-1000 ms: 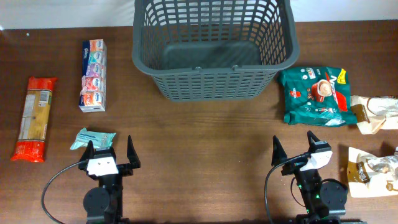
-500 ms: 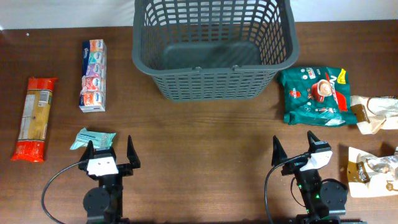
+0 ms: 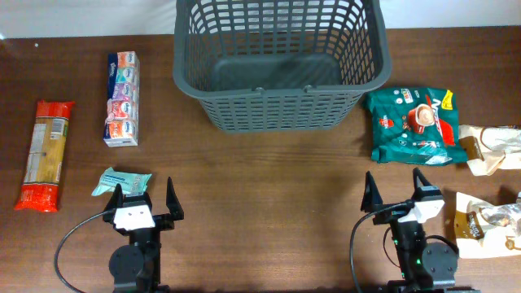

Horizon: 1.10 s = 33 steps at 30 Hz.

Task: Pack container
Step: 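Move the right gripper over the green Nescafé pouch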

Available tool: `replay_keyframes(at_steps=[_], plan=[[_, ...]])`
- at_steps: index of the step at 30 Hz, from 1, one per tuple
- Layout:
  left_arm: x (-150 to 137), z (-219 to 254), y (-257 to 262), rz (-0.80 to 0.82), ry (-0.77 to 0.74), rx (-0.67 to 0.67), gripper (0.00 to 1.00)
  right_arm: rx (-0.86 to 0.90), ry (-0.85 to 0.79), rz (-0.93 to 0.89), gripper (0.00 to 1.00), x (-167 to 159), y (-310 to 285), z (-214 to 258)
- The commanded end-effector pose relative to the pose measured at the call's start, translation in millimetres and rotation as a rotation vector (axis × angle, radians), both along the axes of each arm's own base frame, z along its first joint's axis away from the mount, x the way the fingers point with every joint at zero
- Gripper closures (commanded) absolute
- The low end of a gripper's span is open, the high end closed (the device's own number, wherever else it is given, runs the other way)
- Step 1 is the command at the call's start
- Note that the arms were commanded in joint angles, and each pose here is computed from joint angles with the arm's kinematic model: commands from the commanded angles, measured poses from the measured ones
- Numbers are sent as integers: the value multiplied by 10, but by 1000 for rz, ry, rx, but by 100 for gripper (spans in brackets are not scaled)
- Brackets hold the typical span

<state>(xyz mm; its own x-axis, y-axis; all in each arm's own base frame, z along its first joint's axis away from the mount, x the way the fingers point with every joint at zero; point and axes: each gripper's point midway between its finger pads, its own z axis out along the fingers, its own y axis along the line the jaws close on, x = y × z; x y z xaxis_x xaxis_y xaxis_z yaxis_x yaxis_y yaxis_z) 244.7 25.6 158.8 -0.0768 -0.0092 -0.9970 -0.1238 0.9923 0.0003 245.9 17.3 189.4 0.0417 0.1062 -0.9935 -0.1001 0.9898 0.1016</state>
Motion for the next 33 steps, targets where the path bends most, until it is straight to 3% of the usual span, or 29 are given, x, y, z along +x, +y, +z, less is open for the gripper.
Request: replay_keyframes(at_steps=[1, 6, 11, 23, 27, 33], plan=[[2, -13, -27, -13, -4, -14, 1, 1, -85, 9, 1, -70, 19, 354], [2, -13, -27, -13, -4, -14, 1, -6, -98, -135, 1, -259, -229, 917], [2, -14, -27, -13, -4, -14, 1, -204, 37, -224, 1, -319, -374, 1246], [2, -14, -27, -13, -4, -14, 1, -307, 333, -371, 1, 246, -669, 2221], [2, -14, -26, -13, -4, -14, 1, -332, 480, -307, 1, 398, -596, 2208], [2, -14, -26, -13, -4, -14, 1, -369, 666, -294, 1, 600, -619, 1822]])
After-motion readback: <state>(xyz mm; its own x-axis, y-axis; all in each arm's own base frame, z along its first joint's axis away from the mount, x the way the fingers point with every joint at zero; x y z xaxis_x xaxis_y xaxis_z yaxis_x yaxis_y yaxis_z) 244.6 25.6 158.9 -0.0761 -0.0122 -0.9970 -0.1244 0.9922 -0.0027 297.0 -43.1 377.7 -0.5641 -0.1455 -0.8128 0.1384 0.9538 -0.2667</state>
